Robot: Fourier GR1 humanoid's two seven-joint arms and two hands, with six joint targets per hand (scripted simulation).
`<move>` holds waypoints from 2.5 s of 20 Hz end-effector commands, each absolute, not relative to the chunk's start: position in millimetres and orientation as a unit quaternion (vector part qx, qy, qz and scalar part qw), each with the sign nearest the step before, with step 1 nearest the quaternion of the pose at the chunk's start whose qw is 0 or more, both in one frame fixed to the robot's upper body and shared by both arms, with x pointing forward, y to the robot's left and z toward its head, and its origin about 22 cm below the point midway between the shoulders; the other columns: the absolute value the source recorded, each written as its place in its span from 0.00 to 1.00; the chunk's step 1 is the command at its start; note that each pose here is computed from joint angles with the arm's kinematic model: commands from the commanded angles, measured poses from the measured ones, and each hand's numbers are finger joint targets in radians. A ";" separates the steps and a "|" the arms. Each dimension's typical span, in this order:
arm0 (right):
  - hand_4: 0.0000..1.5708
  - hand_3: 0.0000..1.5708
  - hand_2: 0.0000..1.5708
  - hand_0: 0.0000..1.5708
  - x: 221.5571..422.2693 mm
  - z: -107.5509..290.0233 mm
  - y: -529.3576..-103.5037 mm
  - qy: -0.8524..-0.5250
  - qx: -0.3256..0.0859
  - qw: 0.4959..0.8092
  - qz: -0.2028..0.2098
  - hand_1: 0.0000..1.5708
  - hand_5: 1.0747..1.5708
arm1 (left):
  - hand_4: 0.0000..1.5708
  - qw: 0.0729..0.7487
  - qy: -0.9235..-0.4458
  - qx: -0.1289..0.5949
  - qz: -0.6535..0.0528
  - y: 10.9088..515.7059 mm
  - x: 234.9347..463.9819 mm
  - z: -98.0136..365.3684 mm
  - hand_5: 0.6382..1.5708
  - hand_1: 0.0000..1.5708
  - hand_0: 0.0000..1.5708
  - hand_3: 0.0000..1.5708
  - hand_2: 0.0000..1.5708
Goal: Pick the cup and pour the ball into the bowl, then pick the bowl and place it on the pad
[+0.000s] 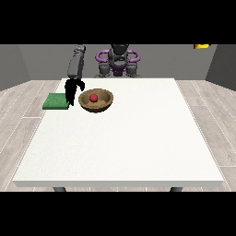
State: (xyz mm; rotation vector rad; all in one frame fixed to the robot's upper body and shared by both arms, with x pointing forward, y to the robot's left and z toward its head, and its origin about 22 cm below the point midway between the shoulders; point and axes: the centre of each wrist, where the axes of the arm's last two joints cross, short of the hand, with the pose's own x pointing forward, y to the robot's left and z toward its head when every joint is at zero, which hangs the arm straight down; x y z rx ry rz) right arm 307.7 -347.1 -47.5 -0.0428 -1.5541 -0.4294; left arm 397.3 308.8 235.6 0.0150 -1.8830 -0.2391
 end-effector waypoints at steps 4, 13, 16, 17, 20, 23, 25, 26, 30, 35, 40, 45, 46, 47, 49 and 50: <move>0.35 0.00 0.00 0.00 319.9 -60.7 -338.5 -0.709 -0.010 0.679 -0.190 0.00 0.97 | 0.64 0.554 -0.828 0.021 -0.089 341.4 377.5 267.9 0.96 0.00 0.00 0.00 0.00; 0.28 0.00 0.00 0.00 333.6 -57.6 -338.9 -0.707 -0.012 0.682 -0.187 0.00 0.95 | 0.65 0.555 -0.827 0.023 -0.089 381.4 356.1 267.9 0.97 0.00 0.00 0.00 0.00; 0.29 0.00 0.00 0.00 343.3 -55.0 -323.1 -0.714 0.001 0.680 -0.167 0.00 0.95 | 0.65 0.552 -0.829 0.038 -0.074 384.8 353.2 271.4 0.97 0.00 0.00 0.00 0.00; 0.27 0.00 0.00 0.00 348.4 -60.2 -296.7 -0.719 0.000 0.672 -0.178 0.00 0.95 | 0.65 0.548 -0.832 0.023 -0.084 373.9 355.2 267.7 0.96 0.00 0.00 0.00 0.00; 0.29 0.00 0.00 0.00 350.5 -59.8 -293.3 -0.728 0.007 0.663 -0.173 0.00 0.96 | 0.65 0.540 -0.837 0.032 -0.082 383.3 349.1 268.8 0.96 0.00 0.00 0.00 0.00; 0.30 0.00 0.00 0.00 360.3 -50.2 -286.1 -0.720 0.005 0.677 -0.154 0.00 0.95 | 0.65 0.550 -0.832 0.037 -0.070 403.9 345.4 282.1 0.97 0.00 0.00 0.00 0.00; 0.39 0.00 0.00 0.00 332.2 -79.4 -306.9 -0.665 -0.067 0.716 -0.198 0.00 0.99 | 0.65 0.546 -0.834 0.020 -0.079 394.3 343.5 278.5 0.97 0.00 0.00 0.00 0.00; 0.39 0.00 0.37 0.56 325.7 -83.7 -316.9 -0.641 -0.077 0.731 -0.219 0.56 0.88 | 0.65 0.538 -0.839 0.021 -0.077 389.4 344.4 283.8 0.96 0.00 0.00 0.00 0.00; 0.60 1.00 1.00 1.00 300.5 -93.5 -348.8 -0.612 -0.166 0.752 -0.180 1.00 0.80 | 0.65 0.522 -0.848 0.013 -0.088 389.5 340.6 285.3 0.96 0.00 0.00 0.00 0.00; 0.60 0.91 1.00 1.00 308.1 -72.0 -369.4 -0.615 -0.217 0.742 -0.154 1.00 0.92 | 0.72 0.523 -0.849 0.006 -0.078 396.0 341.7 287.7 0.94 0.00 0.00 0.00 0.00; 0.64 0.79 1.00 1.00 317.6 -49.6 -377.0 -0.586 -0.256 0.761 -0.107 1.00 0.95 | 0.76 0.581 -0.812 0.026 -0.053 421.2 344.3 256.1 0.95 0.00 0.00 0.00 0.00; 0.66 0.65 1.00 1.00 352.0 15.6 -394.7 -0.559 -0.256 0.785 -0.080 1.00 0.97 | 0.76 0.598 -0.799 0.052 -0.030 460.6 331.5 223.0 0.97 0.00 0.00 0.00 0.00; 0.67 0.62 1.00 1.00 363.6 31.9 -393.6 -0.569 -0.238 0.782 -0.082 1.00 0.97 | 0.76 0.587 -0.807 0.057 -0.026 449.5 336.9 228.4 0.97 0.00 0.00 0.00 0.00; 0.67 0.62 1.00 1.00 353.3 39.5 -418.4 -0.560 -0.262 0.782 -0.080 1.00 0.97 | 0.76 0.593 -0.802 0.057 -0.030 456.0 329.7 209.2 0.97 0.00 0.00 0.00 0.00; 0.66 0.53 1.00 1.00 352.7 59.9 -435.7 -0.572 -0.263 0.775 -0.058 1.00 0.98 | 0.77 0.589 -0.806 0.055 -0.018 467.2 327.3 224.0 0.96 0.00 0.00 0.00 0.00; 0.67 0.46 1.00 1.00 367.0 68.4 -416.2 -0.572 -0.264 0.776 -0.040 1.00 0.98 | 0.77 0.598 -0.798 0.073 -0.014 472.6 328.2 235.2 0.97 0.00 0.00 0.00 0.00</move>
